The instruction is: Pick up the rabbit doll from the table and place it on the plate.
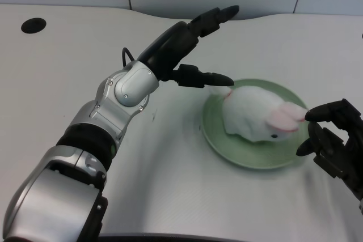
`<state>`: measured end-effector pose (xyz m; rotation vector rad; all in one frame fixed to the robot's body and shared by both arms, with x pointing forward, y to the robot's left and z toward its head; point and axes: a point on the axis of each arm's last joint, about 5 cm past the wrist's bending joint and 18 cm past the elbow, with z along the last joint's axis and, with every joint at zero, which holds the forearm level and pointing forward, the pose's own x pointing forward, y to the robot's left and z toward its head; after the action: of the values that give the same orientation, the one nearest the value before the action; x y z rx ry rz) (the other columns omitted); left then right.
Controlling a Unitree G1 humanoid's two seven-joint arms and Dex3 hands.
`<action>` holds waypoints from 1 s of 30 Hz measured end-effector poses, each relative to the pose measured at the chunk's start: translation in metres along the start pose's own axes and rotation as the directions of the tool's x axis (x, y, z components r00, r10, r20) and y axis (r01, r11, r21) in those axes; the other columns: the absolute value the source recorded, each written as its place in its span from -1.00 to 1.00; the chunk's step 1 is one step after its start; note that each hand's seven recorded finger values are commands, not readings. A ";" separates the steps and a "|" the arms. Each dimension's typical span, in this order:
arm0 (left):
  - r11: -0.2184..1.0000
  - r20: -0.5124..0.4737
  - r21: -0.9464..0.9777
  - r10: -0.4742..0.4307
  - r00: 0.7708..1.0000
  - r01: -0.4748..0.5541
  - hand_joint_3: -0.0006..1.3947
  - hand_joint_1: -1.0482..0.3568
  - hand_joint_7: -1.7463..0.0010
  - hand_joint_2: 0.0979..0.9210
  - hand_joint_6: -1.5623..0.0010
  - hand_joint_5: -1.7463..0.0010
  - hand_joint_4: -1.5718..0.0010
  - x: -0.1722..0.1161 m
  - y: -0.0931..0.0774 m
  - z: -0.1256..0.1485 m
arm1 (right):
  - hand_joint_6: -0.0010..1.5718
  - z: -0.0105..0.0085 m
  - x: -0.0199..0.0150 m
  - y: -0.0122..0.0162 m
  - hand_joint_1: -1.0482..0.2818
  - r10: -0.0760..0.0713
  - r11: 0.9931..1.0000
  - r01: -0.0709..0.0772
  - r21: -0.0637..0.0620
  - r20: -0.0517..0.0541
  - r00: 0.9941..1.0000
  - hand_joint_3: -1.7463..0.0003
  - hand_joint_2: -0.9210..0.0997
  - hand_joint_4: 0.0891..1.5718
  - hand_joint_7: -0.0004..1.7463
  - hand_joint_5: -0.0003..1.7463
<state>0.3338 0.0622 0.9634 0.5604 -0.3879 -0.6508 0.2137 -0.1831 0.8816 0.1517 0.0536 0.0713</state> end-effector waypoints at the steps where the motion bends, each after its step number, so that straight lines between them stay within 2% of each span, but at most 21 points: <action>1: 1.000 0.002 0.000 0.001 1.000 -0.001 -1.00 -0.25 0.95 0.91 0.76 0.83 0.86 0.000 0.000 0.000 | -0.84 0.0000 0.0000 -0.0001 0.29 -0.001 1.000 0.001 0.000 0.000 1.000 0.25 -1.00 -0.61 1.00 1.00; 5: 1.000 0.006 0.001 -0.001 1.000 0.001 -1.00 -0.25 0.96 0.91 0.76 0.80 0.88 0.000 0.000 0.001 | -0.84 0.0000 0.0000 -0.0001 0.29 -0.002 1.000 0.002 -0.001 0.000 1.000 0.25 -1.00 -0.61 1.00 1.00; 8: 1.000 0.006 0.001 -0.002 1.000 0.002 -1.00 -0.25 0.98 0.91 0.75 0.61 0.98 0.000 0.001 0.001 | -0.84 0.0000 0.0000 -0.0001 0.29 -0.001 1.000 0.001 -0.001 0.000 1.000 0.25 -1.00 -0.61 1.00 1.00; 10: 0.994 0.043 -0.101 0.049 0.998 -0.044 -0.97 -0.09 0.92 0.98 0.61 0.50 0.85 -0.012 0.006 -0.006 | -0.80 0.0006 0.0015 0.0024 0.29 0.008 1.000 -0.008 0.000 0.002 1.000 0.25 -1.00 -0.62 0.97 1.00; 12: 0.972 0.050 -0.210 0.114 0.992 -0.101 -0.97 -0.06 0.91 1.00 0.57 0.48 0.82 -0.037 0.011 -0.021 | -0.79 0.0005 0.0013 0.0020 0.29 0.001 1.000 -0.001 -0.001 0.001 1.000 0.25 -1.00 -0.62 0.96 1.00; 14: 0.958 -0.007 -0.254 0.137 0.991 -0.134 -0.97 -0.05 0.91 1.00 0.56 0.46 0.82 -0.058 0.013 -0.037 | -0.78 0.0007 0.0011 0.0010 0.29 -0.007 1.000 0.007 -0.004 0.001 1.000 0.25 -1.00 -0.62 0.95 1.00; 16: 0.955 -0.040 -0.260 0.133 0.990 -0.139 -0.97 -0.05 0.92 1.00 0.56 0.45 0.82 -0.067 0.015 -0.042 | -0.78 0.0006 0.0015 0.0019 0.29 -0.003 1.000 0.003 -0.005 0.001 1.000 0.25 -1.00 -0.62 0.95 1.00; 19: 0.954 -0.027 -0.263 0.144 0.989 -0.146 -0.97 -0.05 0.93 1.00 0.55 0.44 0.83 -0.068 0.018 -0.039 | -0.77 0.0006 0.0023 0.0043 0.29 0.004 1.000 -0.004 0.000 0.003 1.000 0.25 -1.00 -0.62 0.94 1.00; 20: 0.941 -0.024 -0.294 0.168 0.986 -0.167 -0.98 -0.02 0.49 1.00 0.38 -0.29 0.55 -0.072 0.021 -0.038 | -0.76 0.0010 0.0031 0.0052 0.28 0.009 1.000 -0.009 -0.001 0.005 1.000 0.26 -1.00 -0.65 0.92 1.00; 21: 0.919 -0.029 -0.339 0.205 0.978 -0.203 -0.99 -0.01 0.18 1.00 0.42 -0.59 0.47 -0.081 0.021 -0.040 | -0.75 0.0010 0.0030 0.0052 0.28 0.010 1.000 -0.010 -0.002 0.006 1.000 0.27 -1.00 -0.66 0.91 1.00; 22: 0.890 -0.056 -0.391 0.233 0.971 -0.236 -0.99 0.00 -0.03 1.00 0.45 -0.77 0.43 -0.094 0.019 -0.044 | -0.75 0.0008 0.0022 0.0038 0.27 0.004 1.000 -0.004 -0.006 0.005 1.000 0.27 -1.00 -0.66 0.90 1.00; 24: 0.828 -0.147 -0.479 0.254 0.956 -0.293 -0.99 0.00 -0.14 1.00 0.48 -0.86 0.41 -0.123 0.012 -0.054 | -0.74 0.0003 0.0004 -0.0001 0.27 -0.008 1.000 0.008 -0.016 -0.001 1.000 0.27 -1.00 -0.67 0.89 1.00; 26: 0.796 -0.254 -0.505 0.234 0.939 -0.335 -0.99 0.00 -0.18 1.00 0.49 -0.89 0.40 -0.148 0.006 -0.063 | -0.73 0.0000 -0.0008 -0.0025 0.27 -0.017 1.000 0.017 -0.020 -0.004 1.000 0.27 -1.00 -0.67 0.89 1.00; 27: 0.791 -0.282 -0.506 0.226 0.932 -0.345 -0.99 0.00 -0.19 1.00 0.49 -0.89 0.40 -0.154 0.005 -0.065 | -0.73 0.0001 -0.0008 -0.0027 0.27 -0.018 1.000 0.018 -0.021 -0.004 1.000 0.27 -1.00 -0.67 0.88 1.00; 30: 0.786 -0.286 -0.505 0.237 0.929 -0.356 -0.99 0.01 -0.20 1.00 0.50 -0.89 0.40 -0.158 0.010 -0.062 | -0.72 0.0003 0.0009 0.0011 0.27 0.000 1.000 0.000 -0.017 -0.001 1.000 0.27 -1.00 -0.67 0.88 1.00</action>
<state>0.2537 0.1952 0.8953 0.0031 -0.0720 -0.3606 0.2146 -0.1820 0.8820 0.1343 0.0539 0.0721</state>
